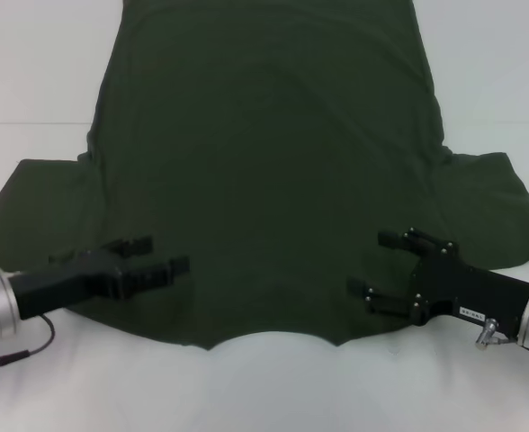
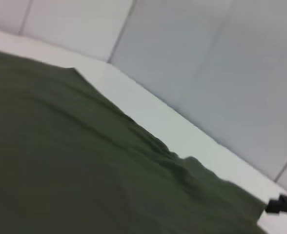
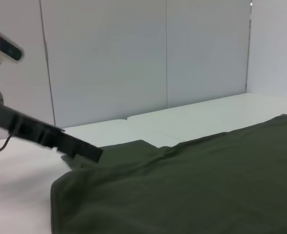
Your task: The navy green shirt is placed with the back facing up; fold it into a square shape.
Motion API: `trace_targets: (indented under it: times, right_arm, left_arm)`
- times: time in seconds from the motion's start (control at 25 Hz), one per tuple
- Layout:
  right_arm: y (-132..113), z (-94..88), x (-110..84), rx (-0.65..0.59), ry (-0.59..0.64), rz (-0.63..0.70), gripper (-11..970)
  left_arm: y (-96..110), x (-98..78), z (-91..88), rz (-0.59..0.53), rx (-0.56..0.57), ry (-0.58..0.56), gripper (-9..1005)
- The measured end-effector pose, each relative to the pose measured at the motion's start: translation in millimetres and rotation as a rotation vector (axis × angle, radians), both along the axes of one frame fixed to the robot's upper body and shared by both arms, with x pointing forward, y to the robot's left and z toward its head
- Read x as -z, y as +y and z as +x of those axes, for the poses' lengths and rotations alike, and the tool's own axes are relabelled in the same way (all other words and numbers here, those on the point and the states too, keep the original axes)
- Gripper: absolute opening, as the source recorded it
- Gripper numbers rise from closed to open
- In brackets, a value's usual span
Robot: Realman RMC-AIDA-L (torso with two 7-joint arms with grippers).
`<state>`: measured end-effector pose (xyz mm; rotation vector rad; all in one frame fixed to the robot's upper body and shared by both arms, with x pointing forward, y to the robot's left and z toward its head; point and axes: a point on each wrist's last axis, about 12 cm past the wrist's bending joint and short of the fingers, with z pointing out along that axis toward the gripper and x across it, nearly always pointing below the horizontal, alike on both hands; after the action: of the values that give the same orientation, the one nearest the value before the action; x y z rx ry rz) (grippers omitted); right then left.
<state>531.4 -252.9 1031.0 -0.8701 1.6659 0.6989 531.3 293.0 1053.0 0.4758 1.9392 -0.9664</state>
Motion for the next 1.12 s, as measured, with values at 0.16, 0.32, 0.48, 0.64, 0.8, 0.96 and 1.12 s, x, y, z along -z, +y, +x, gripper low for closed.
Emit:
trace_targets:
  times: [0.16,0.32,0.48,0.64,0.8,0.96,1.12]
  right_arm:
    - [0.5,0.5,-0.4,-0.002,-0.001,0.001,927]
    - [0.7,0.4,-0.5,-0.002,0.0,0.003,927]
    - [0.7,0.5,-0.5,-0.001,0.004,0.005,927]
    - [1.1,0.0,-0.8,-0.005,0.005,0.009,927]
    - [1.2,-0.1,-0.8,-0.006,0.005,0.01,927]
    - [1.5,0.3,-1.2,-0.007,0.005,0.011,927]
    - [2.3,0.2,-1.1,-0.013,0.006,0.009,927]
  left_arm:
    - [10.2,-10.4,8.8,-0.064,-0.042,0.099,933]
    - [20.8,-16.4,16.6,-0.104,-0.104,0.19,932]
    - [49.9,-24.5,31.7,-0.161,-0.304,0.36,932]
    - [73.4,-30.3,38.3,-0.172,-0.466,0.448,931]
    - [95.0,-34.7,43.0,-0.096,-0.585,0.532,931]
    - [111.1,-43.5,46.1,-0.056,-0.648,0.557,930]
    - [124.3,-49.9,46.5,-0.011,-0.695,0.586,929]
